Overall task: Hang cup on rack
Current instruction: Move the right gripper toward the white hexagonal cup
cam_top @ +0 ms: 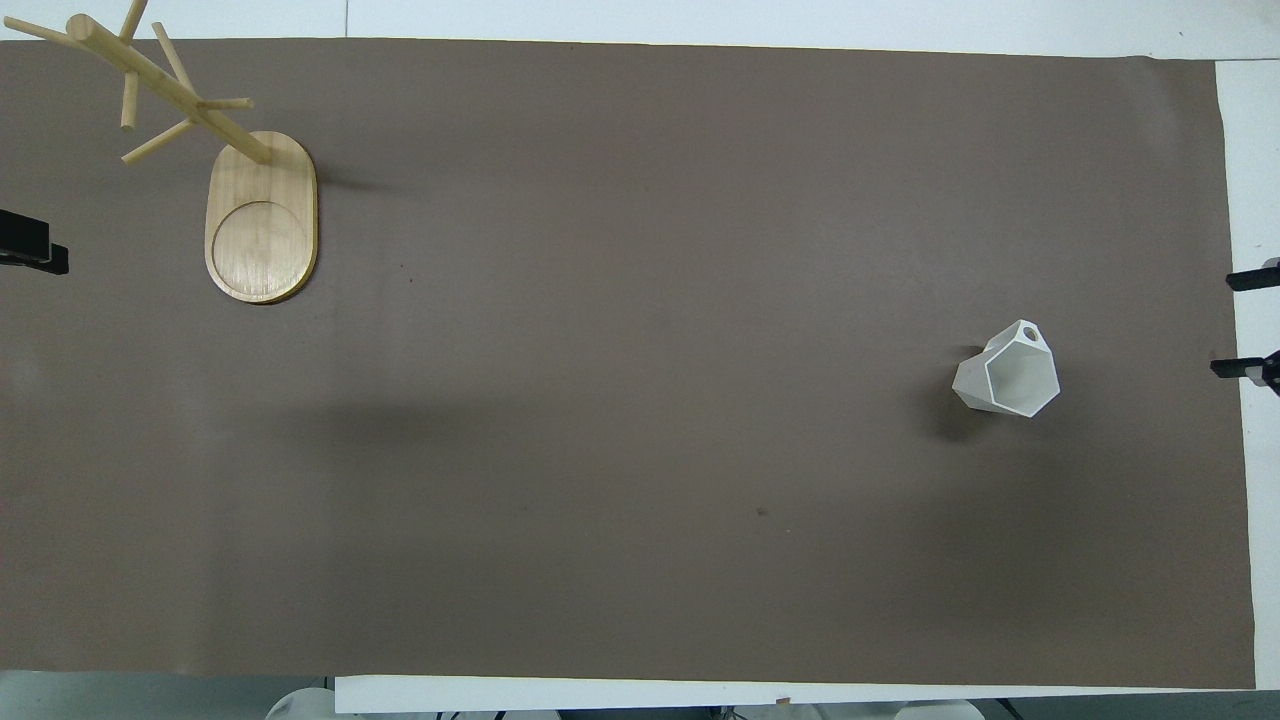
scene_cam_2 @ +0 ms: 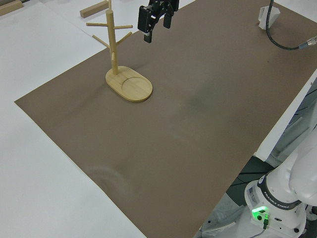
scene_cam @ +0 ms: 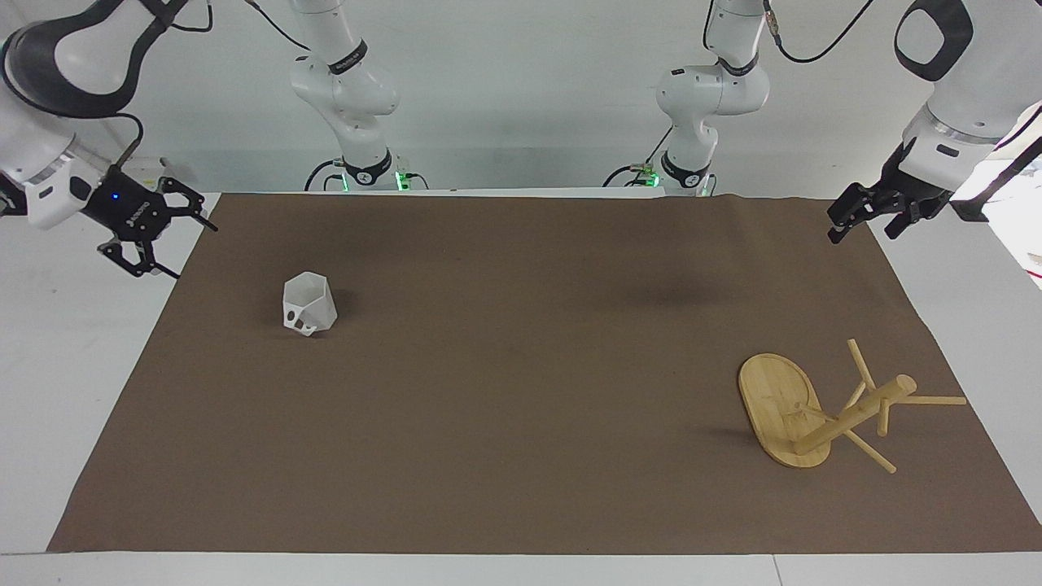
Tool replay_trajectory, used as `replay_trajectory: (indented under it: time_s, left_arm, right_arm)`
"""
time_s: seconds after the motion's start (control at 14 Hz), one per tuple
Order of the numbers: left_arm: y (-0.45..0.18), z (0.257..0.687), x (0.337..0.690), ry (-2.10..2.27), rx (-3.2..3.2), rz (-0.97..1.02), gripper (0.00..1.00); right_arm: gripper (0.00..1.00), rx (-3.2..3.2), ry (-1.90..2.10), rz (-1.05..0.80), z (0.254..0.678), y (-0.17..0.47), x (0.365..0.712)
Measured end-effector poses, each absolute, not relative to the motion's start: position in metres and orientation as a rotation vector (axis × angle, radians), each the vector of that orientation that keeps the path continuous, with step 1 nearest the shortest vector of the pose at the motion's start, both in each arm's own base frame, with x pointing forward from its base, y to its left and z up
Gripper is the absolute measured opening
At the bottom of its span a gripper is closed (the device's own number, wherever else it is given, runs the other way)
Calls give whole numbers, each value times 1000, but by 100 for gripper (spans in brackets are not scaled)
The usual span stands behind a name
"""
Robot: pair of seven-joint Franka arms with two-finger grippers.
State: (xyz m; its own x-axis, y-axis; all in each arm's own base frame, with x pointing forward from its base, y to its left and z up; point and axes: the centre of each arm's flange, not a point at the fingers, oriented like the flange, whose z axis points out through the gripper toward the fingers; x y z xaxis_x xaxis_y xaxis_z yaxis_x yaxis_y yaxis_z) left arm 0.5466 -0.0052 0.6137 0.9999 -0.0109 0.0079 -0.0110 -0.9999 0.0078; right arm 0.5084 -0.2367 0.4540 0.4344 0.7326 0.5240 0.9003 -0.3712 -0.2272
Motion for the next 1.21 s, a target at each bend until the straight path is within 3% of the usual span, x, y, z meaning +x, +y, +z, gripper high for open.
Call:
replay_trajectory:
  time_s: [0.36,0.64,1.21]
  left_arm:
    - [-3,614,547,-4,3134,12,100]
    - [-3,614,547,-5,3134,12,100]
    - [-6,614,546,-14,3134,12,100]
  right_arm:
    - [100,-1882,-1341,-821,328,-285,472]
    - [100,-1719,-1285,-990,252,-273,442]
    - [100,-1645,-1223,-1054,228,-227,430]
